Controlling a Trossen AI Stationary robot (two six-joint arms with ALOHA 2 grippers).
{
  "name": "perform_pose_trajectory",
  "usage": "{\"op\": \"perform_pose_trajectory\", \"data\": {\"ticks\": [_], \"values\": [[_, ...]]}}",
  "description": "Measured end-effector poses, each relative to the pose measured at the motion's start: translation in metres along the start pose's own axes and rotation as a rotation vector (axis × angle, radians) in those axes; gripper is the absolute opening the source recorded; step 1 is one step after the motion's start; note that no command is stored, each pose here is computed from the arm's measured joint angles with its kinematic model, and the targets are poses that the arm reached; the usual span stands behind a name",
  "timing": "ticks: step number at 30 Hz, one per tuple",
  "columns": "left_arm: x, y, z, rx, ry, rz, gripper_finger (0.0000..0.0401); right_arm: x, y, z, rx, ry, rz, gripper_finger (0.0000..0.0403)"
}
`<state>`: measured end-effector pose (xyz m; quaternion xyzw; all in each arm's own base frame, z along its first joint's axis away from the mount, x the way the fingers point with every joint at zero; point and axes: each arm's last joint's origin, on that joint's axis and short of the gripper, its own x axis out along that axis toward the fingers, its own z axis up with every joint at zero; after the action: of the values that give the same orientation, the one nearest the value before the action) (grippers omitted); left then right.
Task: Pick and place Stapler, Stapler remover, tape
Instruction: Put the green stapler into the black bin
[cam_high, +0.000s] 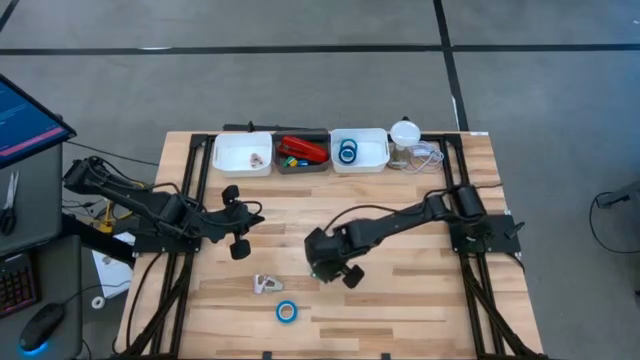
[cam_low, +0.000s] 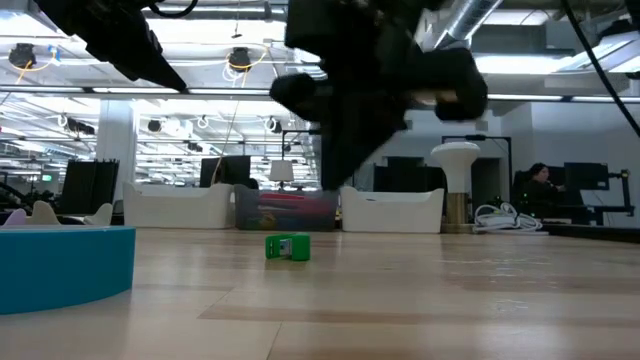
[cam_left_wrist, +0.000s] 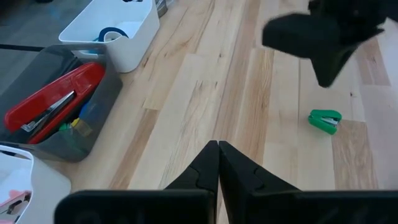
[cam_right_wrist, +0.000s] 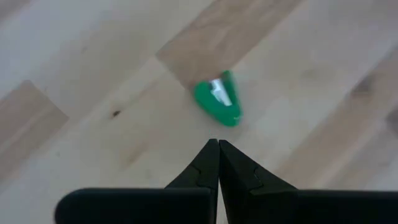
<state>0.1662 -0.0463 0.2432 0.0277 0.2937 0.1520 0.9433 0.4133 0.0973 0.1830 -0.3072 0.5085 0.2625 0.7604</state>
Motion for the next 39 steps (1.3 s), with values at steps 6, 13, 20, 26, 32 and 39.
{"op": "perform_pose_trajectory", "data": {"ticks": [6,13,20,26,32,39], "values": [[0.000,0.000,0.000,0.000,0.000,0.000,0.0003,-0.013,-0.015,0.020,-0.027,0.031,0.009,0.0000],[0.000,0.000,-0.001,0.009,0.011,0.003,0.0003,0.014,-0.006,0.026,-0.117,0.140,0.001,0.0000],[0.000,0.001,-0.002,0.044,0.020,0.006,0.0003,0.034,0.007,0.031,-0.167,0.187,-0.009,0.0000],[0.000,0.001,-0.002,0.045,0.021,0.007,0.0003,0.018,0.001,0.039,-0.133,0.115,-0.067,0.0000],[0.000,0.001,-0.002,0.044,0.020,0.007,0.0003,0.012,-0.002,0.046,-0.125,0.067,-0.088,0.0010],[0.000,0.001,-0.002,0.044,0.020,0.007,0.0003,0.013,-0.004,0.046,-0.078,0.035,-0.054,0.0090]]}}
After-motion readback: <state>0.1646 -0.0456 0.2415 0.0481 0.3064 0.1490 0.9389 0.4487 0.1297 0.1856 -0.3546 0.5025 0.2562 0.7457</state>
